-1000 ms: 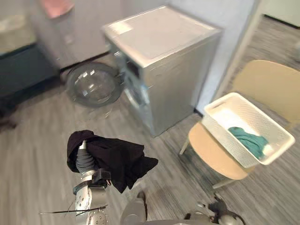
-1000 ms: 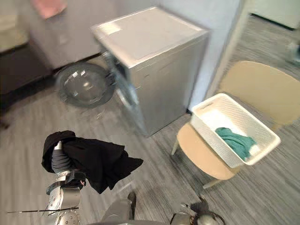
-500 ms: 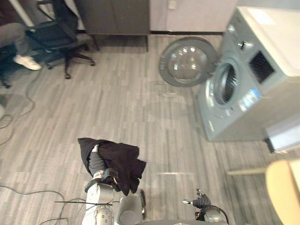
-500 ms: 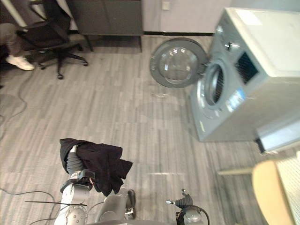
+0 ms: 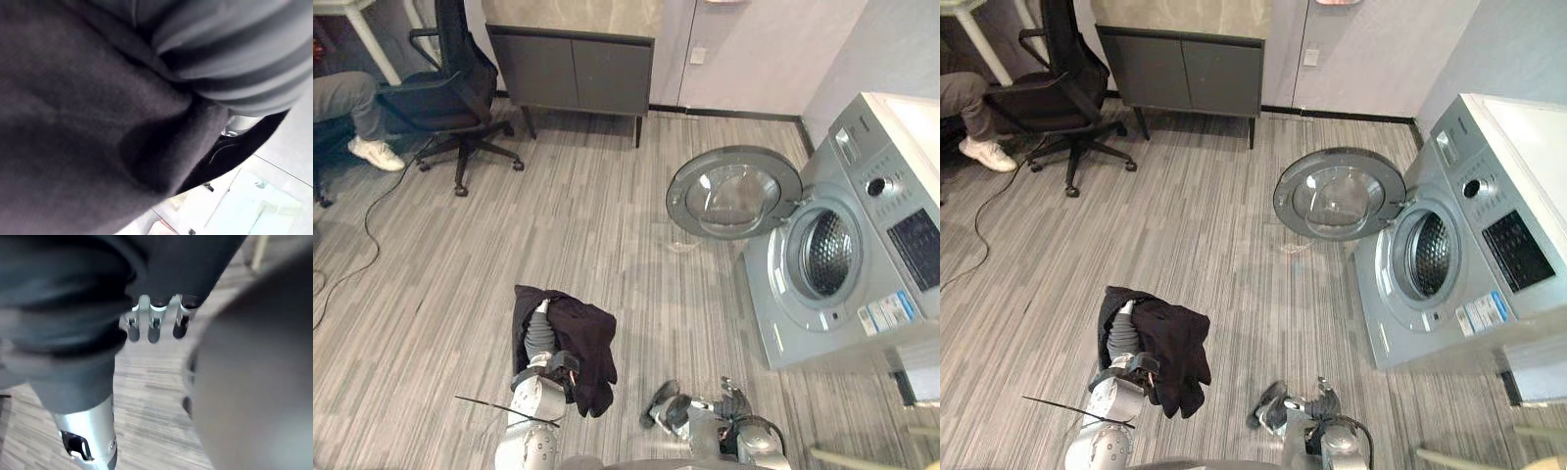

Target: Pick up the laundry basket with both hands and put the clothes into the washing machine.

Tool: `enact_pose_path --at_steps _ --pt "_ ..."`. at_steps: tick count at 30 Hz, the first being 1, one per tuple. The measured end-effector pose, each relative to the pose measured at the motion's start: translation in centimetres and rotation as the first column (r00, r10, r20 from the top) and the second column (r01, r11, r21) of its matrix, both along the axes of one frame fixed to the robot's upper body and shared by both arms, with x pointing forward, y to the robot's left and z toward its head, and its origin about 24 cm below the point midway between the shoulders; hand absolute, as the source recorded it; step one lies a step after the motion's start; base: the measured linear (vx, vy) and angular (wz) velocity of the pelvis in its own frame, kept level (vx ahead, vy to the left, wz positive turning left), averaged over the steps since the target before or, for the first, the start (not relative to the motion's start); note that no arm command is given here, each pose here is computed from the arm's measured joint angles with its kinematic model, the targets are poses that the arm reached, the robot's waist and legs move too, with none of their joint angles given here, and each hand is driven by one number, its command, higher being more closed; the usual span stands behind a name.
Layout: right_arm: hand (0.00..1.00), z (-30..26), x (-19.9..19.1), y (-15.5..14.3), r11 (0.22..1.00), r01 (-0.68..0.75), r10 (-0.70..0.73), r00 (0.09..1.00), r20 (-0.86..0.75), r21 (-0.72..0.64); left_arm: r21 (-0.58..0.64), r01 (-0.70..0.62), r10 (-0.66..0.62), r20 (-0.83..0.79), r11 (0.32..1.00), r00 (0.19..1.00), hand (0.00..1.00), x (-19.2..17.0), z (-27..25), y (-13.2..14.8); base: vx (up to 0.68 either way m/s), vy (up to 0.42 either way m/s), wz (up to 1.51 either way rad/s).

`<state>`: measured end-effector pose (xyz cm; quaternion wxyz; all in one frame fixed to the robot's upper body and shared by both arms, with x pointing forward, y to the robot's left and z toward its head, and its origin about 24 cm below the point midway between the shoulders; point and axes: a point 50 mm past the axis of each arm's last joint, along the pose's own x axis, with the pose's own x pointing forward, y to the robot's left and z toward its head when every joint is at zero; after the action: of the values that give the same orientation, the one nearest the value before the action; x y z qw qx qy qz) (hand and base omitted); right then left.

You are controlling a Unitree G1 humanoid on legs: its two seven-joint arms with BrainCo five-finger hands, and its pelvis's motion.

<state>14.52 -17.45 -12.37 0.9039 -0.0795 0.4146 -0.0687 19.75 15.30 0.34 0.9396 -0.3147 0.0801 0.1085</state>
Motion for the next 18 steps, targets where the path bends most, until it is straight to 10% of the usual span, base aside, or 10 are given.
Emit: enact_pose_path --at_steps 18 --pt "0.00 -0.3 -1.0 4.2 0.982 -0.187 0.187 0.982 -0.008 0.037 0.016 0.055 -0.055 -0.020 0.998 0.998 1.00 -1.3 -0.9 -0.4 0.43 0.204 -1.40"
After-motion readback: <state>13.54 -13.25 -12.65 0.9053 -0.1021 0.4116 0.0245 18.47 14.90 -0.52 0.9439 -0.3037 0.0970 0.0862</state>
